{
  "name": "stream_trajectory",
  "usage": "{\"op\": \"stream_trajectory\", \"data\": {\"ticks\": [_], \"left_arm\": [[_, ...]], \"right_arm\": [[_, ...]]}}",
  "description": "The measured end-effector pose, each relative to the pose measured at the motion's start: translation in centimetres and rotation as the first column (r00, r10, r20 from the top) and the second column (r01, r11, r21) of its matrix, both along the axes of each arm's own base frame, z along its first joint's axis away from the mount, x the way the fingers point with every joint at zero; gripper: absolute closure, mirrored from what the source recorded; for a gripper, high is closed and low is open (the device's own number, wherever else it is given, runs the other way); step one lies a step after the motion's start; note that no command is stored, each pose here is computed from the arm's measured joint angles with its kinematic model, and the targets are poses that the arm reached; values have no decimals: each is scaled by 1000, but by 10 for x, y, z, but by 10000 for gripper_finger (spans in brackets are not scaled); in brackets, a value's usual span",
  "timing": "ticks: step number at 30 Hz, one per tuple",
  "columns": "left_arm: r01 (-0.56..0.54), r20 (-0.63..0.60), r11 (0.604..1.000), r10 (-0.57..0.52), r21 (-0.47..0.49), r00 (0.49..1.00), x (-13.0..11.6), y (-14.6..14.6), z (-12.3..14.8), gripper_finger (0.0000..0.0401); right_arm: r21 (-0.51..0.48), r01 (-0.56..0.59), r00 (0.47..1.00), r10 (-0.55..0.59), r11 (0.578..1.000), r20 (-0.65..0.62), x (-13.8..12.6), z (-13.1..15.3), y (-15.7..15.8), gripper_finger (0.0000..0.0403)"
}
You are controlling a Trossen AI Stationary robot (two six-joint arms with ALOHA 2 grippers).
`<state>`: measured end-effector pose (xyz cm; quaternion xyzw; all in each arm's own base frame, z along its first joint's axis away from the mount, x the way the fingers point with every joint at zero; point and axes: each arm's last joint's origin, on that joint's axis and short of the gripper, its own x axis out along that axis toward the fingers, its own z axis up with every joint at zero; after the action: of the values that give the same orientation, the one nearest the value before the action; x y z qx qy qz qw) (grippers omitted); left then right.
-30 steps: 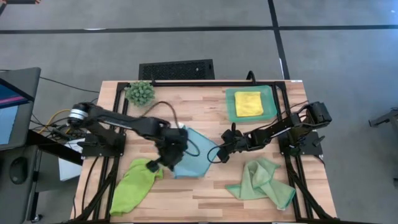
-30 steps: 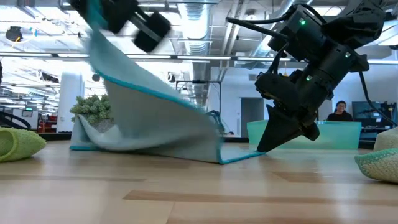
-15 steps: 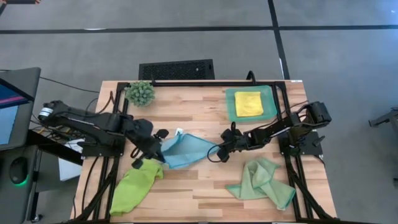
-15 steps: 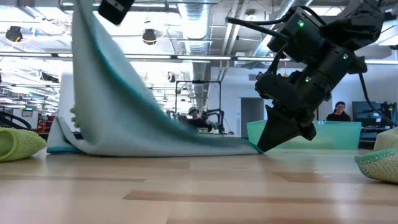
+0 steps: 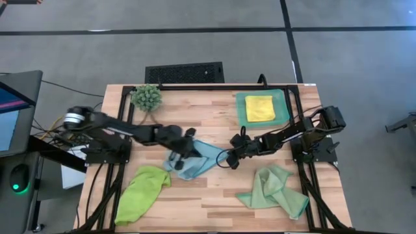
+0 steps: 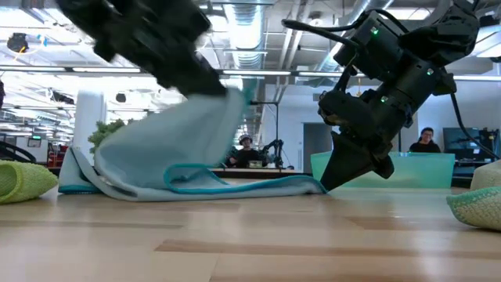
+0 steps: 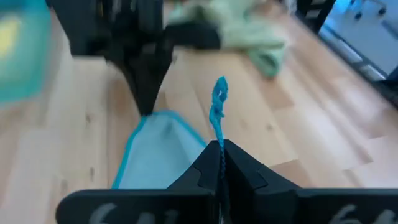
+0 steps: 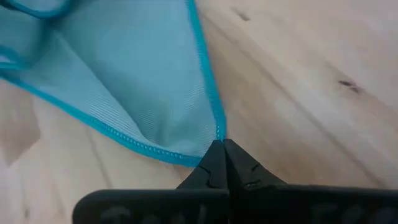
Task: Fold microfiber towels
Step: Fold the blue microfiber cloth
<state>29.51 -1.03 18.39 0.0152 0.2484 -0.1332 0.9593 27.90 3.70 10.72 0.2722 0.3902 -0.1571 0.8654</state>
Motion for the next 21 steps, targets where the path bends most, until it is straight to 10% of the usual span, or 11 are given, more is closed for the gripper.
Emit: {"op": "stream_trajectory", "data": {"ticks": [9,21], "left_arm": [[135,-173,991,-132,6,976,76,18,-37,401],[173,-148,982,-160,79,976,100,36,-17,401]], "right_arm": [[-8,-16,999,17,1000,27,2,2,1,403],[-64,-24,1000,25,998,8,1,1,0,403]]}}
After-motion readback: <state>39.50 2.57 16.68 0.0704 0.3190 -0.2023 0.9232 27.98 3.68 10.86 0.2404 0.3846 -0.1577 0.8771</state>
